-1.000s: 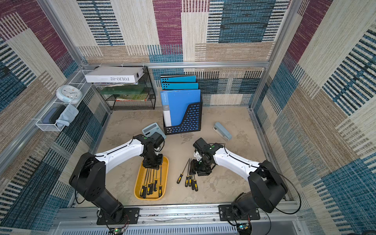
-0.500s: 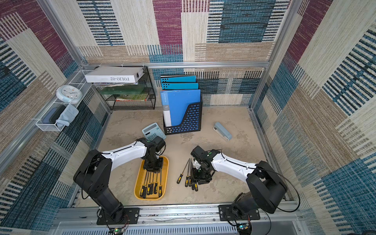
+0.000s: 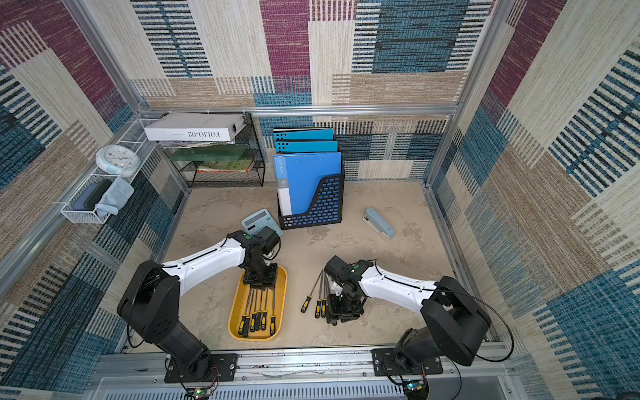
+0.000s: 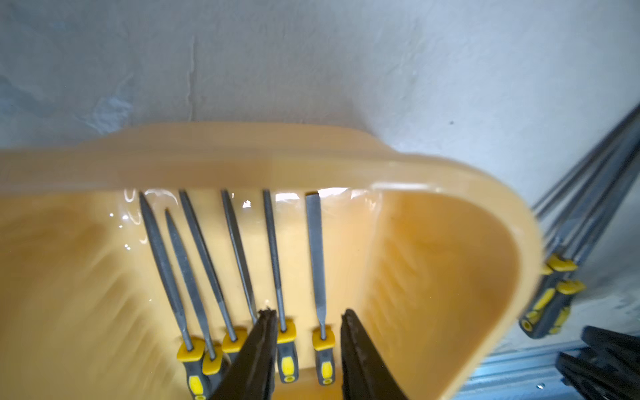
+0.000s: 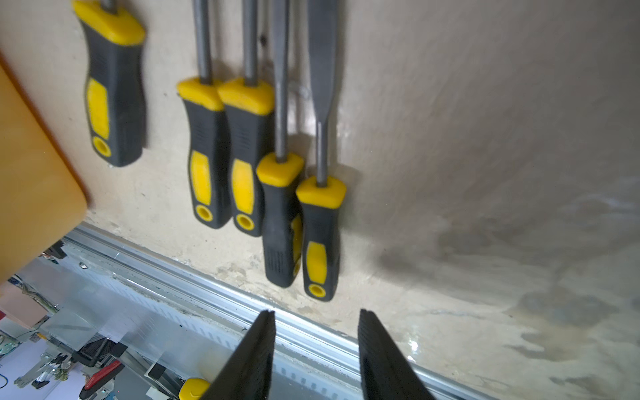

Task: Put the file tool into the storage box
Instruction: Place the file tool in the storage box, then pick up the file tool from the center of the board.

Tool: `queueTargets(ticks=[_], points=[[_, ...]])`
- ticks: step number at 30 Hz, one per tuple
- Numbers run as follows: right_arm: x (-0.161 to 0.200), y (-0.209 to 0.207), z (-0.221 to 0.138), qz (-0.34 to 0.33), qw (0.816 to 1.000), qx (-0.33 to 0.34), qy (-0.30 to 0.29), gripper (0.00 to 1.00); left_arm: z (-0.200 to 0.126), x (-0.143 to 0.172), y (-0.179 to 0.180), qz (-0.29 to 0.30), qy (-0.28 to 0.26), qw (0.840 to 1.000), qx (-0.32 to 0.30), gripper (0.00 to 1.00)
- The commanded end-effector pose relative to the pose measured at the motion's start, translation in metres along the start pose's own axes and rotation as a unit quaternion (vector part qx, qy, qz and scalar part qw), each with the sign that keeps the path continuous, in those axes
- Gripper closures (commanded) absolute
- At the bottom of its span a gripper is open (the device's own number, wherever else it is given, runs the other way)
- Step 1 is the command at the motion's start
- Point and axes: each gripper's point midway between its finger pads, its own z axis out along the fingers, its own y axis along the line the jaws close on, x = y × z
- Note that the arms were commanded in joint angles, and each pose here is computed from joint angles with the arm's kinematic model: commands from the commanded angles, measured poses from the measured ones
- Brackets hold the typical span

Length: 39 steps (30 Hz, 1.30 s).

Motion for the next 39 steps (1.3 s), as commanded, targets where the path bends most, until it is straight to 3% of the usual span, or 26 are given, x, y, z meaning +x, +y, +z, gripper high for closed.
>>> queueTargets(ticks=[1, 9, 21, 27, 32, 39], points=[[0.006, -0.008, 0.001, 0.006, 1.000, 0.021, 0.007, 0.55, -0.013, 0.004, -0.005, -0.001, 0.004, 1.000, 0.012, 0.64], [-0.005, -0.012, 0.008, 0.001, 0.998, 0.060, 0.006, 0.56, -0.039, -0.003, -0.017, 0.000, -0.021, 0.999, 0.034, 0.64], [-0.021, -0.023, 0.016, 0.001, 0.994, 0.111, 0.000, 0.63, -0.044, -0.004, -0.015, -0.006, -0.027, 0.999, 0.031, 0.64], [-0.028, -0.021, 0.017, -0.011, 0.994, 0.112, -0.009, 0.82, -0.052, -0.005, -0.019, -0.004, -0.034, 0.999, 0.039, 0.64], [-0.028, -0.022, -0.005, -0.027, 0.992, 0.121, -0.038, 0.85, -0.067, -0.008, -0.031, 0.001, -0.046, 0.997, 0.066, 0.61], [-0.044, 0.033, -0.048, -0.083, 0.990, 0.014, -0.113, 0.89, -0.089, -0.016, -0.064, -0.004, -0.045, 0.989, 0.141, 0.59]])
